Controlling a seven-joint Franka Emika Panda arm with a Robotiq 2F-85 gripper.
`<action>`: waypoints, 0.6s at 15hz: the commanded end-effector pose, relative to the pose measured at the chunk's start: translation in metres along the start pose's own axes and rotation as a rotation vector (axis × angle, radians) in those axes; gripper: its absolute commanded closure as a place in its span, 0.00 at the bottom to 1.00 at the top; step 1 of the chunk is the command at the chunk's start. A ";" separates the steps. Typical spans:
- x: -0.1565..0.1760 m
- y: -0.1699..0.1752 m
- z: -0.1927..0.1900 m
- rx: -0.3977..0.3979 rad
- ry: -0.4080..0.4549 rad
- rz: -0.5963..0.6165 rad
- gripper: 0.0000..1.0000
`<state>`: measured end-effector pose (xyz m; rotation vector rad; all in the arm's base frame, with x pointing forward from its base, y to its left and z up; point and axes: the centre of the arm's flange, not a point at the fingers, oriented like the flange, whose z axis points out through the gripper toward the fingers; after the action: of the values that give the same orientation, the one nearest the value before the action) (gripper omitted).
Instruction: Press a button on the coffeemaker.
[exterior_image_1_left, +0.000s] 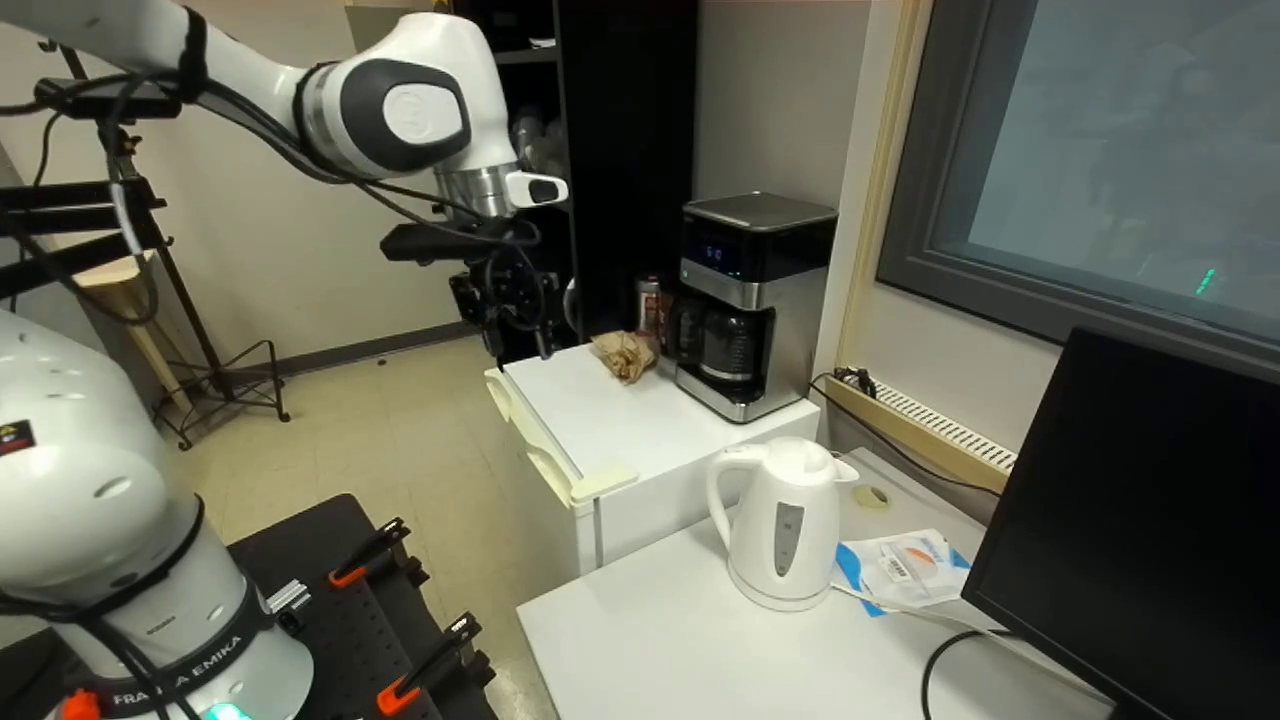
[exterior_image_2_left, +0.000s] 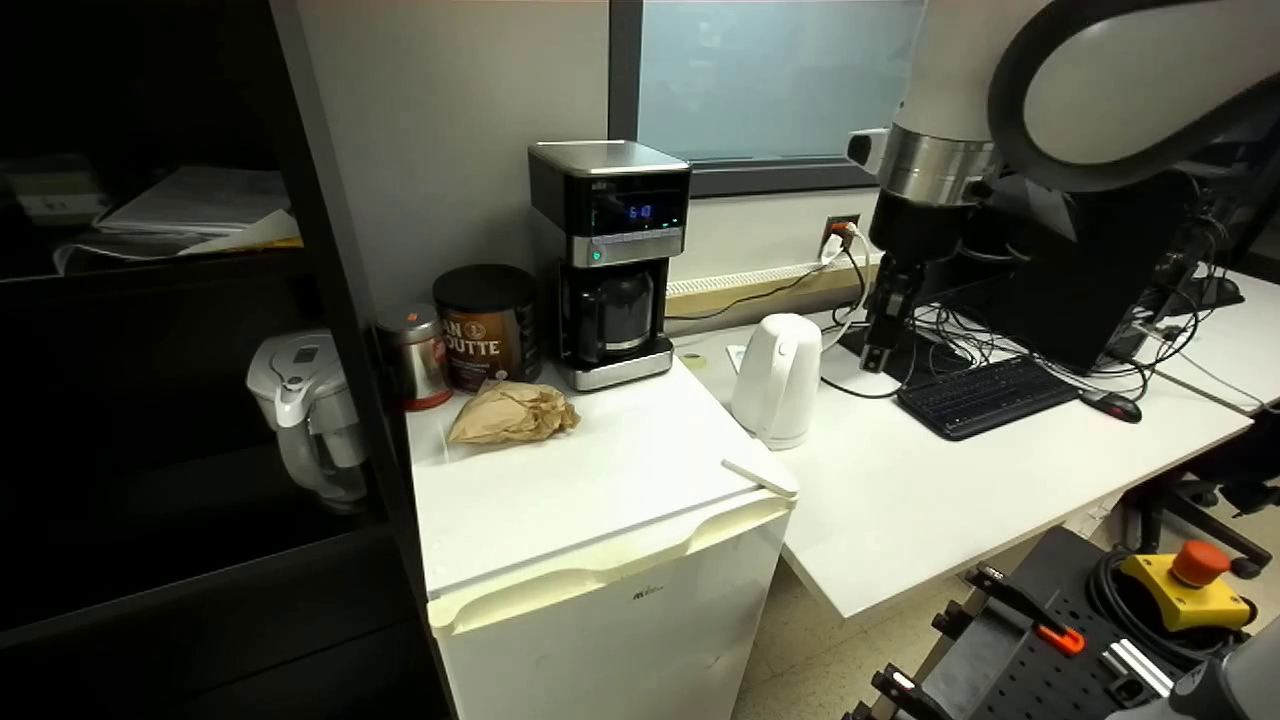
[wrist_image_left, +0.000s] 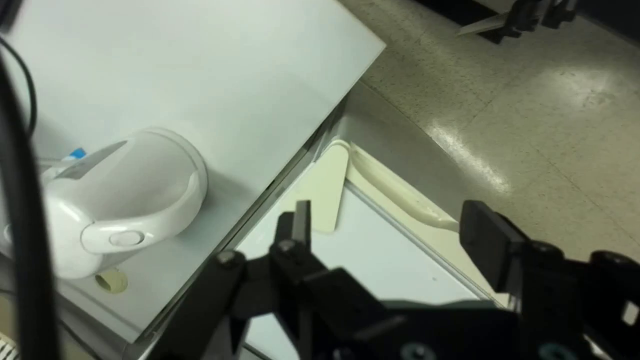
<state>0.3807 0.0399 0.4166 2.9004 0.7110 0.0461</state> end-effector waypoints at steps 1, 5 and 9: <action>0.040 0.023 0.010 -0.110 0.028 -0.139 0.56; 0.071 0.039 0.016 -0.261 0.101 -0.250 0.87; 0.098 0.057 0.022 -0.395 0.191 -0.350 1.00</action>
<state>0.4613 0.0351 0.4090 2.4912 1.0438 0.2924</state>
